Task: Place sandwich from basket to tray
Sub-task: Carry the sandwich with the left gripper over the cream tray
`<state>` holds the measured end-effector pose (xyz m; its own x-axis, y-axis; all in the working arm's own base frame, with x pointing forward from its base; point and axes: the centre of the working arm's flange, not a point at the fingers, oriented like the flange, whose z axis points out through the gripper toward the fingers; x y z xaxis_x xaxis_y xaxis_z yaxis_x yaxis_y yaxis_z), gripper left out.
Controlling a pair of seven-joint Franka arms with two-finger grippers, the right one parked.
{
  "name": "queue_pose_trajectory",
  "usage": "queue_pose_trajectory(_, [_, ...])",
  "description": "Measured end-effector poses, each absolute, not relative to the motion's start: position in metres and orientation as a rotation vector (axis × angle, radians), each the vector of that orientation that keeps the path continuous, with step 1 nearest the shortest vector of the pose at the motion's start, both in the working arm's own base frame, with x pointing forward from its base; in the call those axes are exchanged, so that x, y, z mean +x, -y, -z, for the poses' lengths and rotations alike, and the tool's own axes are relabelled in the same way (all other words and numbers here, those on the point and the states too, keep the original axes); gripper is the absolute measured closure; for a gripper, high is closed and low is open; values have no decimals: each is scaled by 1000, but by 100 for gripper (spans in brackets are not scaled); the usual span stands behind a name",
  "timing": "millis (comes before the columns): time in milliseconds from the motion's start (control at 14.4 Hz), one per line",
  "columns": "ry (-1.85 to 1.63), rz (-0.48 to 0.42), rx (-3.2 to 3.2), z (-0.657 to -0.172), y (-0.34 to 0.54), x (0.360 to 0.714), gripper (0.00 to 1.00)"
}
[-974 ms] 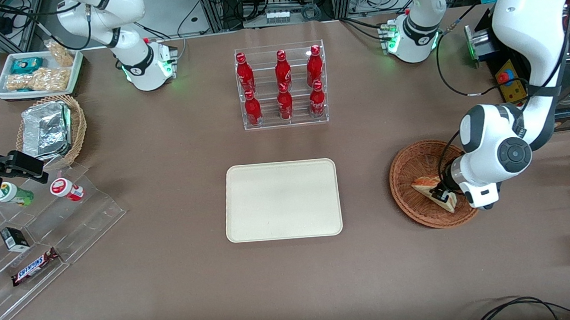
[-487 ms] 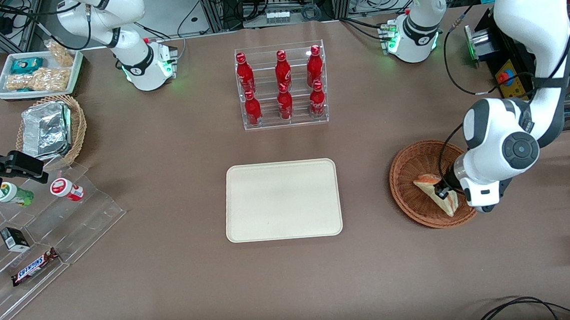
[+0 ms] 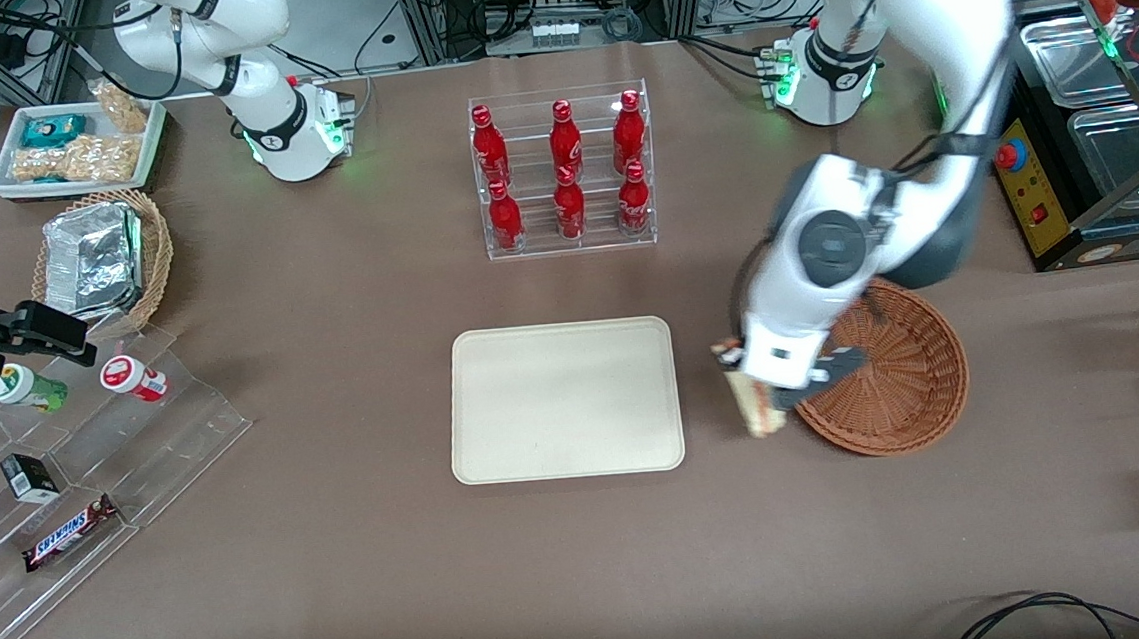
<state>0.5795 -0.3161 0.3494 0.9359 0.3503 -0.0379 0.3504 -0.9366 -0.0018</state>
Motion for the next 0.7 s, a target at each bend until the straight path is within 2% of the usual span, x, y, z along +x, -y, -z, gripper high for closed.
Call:
queue_pose_trajectory(417, [-301,19,3096,-300,429,584,86])
queue_pose_trajectory(696, [-183,11,3078,-286,489,566,86])
